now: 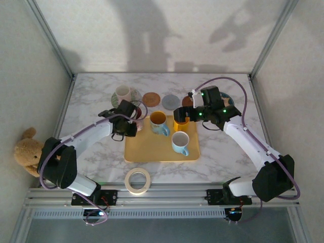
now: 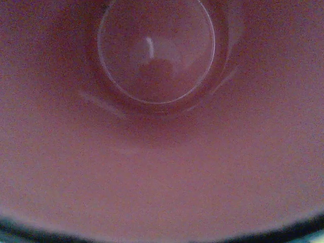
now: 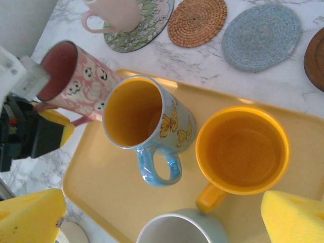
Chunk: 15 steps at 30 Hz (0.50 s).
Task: Place the cup by the coaster
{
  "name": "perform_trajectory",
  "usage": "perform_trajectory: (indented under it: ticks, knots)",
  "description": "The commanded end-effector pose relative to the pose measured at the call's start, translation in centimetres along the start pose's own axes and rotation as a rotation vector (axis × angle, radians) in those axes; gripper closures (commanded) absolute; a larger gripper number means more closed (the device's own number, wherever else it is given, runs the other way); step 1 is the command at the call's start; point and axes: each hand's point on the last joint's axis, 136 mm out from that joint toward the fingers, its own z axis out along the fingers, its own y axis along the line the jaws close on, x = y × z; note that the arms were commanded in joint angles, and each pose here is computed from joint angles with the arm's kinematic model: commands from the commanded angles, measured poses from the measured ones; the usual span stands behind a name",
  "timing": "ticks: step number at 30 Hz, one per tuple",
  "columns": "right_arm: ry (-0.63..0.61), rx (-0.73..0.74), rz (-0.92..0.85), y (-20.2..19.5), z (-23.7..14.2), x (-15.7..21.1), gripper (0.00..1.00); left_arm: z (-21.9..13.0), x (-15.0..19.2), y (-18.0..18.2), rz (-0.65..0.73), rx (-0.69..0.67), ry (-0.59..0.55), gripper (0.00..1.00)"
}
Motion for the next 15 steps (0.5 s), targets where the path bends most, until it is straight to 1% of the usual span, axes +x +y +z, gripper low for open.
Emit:
perform_trajectory:
  ticks: [1,8,15]
  knots:
    - [-0.042,-0.022,-0.01,1.0,-0.4,-1.4,0.01,-4.5,-5.1,-0.6,0.017,-0.009,-0.201,1.0]
    - [-0.065,-0.015,-0.014,1.3,-1.1,-2.5,0.01,-6.6,-7.7,-0.7,0.041,-0.028,-0.274,1.0]
    - [-0.066,0.021,0.003,1.6,-2.4,-4.2,0.01,-8.2,-12.0,-1.5,0.062,-0.029,-0.368,1.0]
